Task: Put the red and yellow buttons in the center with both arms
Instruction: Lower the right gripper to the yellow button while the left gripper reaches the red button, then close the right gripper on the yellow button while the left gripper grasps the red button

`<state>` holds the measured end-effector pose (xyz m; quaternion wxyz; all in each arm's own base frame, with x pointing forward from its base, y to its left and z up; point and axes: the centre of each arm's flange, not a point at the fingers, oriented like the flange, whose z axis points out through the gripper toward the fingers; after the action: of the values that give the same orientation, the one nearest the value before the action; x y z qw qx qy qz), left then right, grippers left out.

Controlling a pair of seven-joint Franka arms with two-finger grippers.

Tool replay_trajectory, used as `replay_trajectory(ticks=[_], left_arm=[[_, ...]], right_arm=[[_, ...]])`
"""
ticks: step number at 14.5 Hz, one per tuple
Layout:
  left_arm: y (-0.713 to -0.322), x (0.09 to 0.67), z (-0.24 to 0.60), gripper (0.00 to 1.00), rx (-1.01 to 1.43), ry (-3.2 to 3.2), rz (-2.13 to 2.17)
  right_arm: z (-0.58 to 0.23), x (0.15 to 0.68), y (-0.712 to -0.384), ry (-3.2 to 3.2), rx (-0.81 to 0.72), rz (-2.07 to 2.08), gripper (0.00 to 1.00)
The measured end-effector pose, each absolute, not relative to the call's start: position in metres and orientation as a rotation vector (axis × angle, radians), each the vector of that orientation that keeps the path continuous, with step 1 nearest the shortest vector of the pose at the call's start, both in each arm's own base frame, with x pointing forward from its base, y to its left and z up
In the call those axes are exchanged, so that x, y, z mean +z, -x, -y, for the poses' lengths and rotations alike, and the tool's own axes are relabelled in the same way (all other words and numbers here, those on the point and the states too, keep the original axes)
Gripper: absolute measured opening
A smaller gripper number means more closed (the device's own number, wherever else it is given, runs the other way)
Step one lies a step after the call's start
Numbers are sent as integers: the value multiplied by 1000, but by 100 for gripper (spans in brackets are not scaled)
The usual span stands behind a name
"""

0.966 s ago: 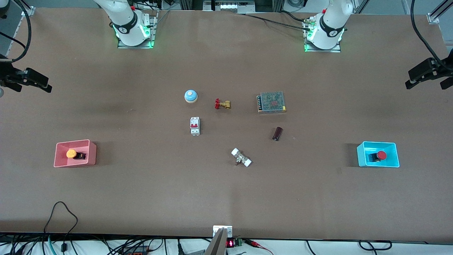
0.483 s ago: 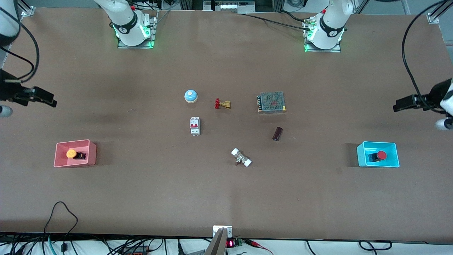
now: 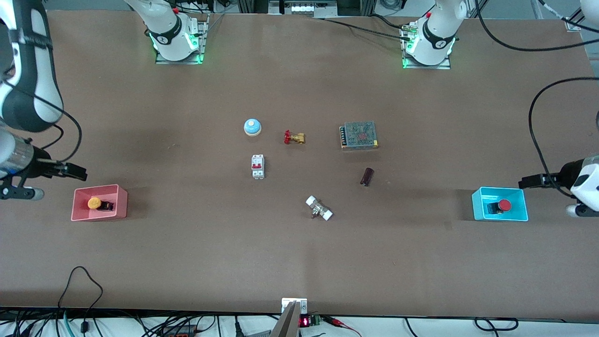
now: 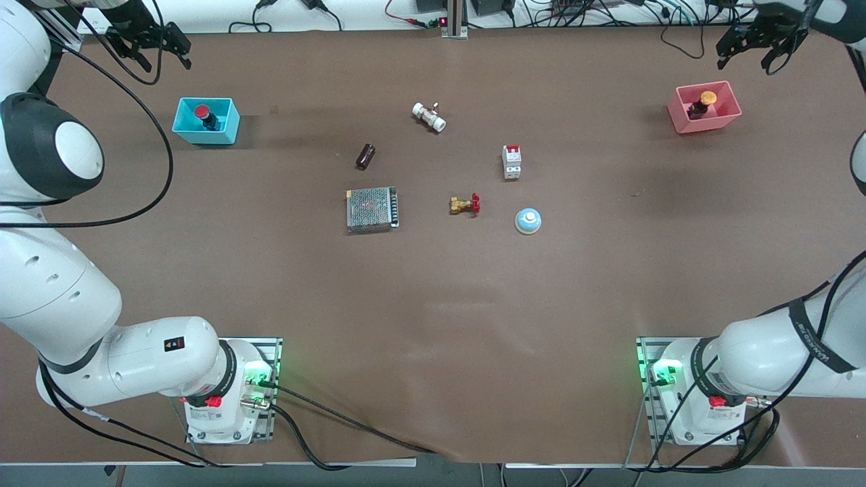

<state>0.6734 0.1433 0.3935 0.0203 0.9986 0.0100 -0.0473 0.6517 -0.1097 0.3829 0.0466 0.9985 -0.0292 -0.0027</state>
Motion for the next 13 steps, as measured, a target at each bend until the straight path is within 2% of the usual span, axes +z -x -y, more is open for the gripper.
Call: replay_trajectory(ticks=[6,13], left_arm=[[-687,300,-161,100,-168,-3082,47],[-689,246,-165,100,-205,-3092,56]], right_arm=[[125,309,-682,-3031,-36,56,100],[132,254,-700,-3025,-72,16,100]])
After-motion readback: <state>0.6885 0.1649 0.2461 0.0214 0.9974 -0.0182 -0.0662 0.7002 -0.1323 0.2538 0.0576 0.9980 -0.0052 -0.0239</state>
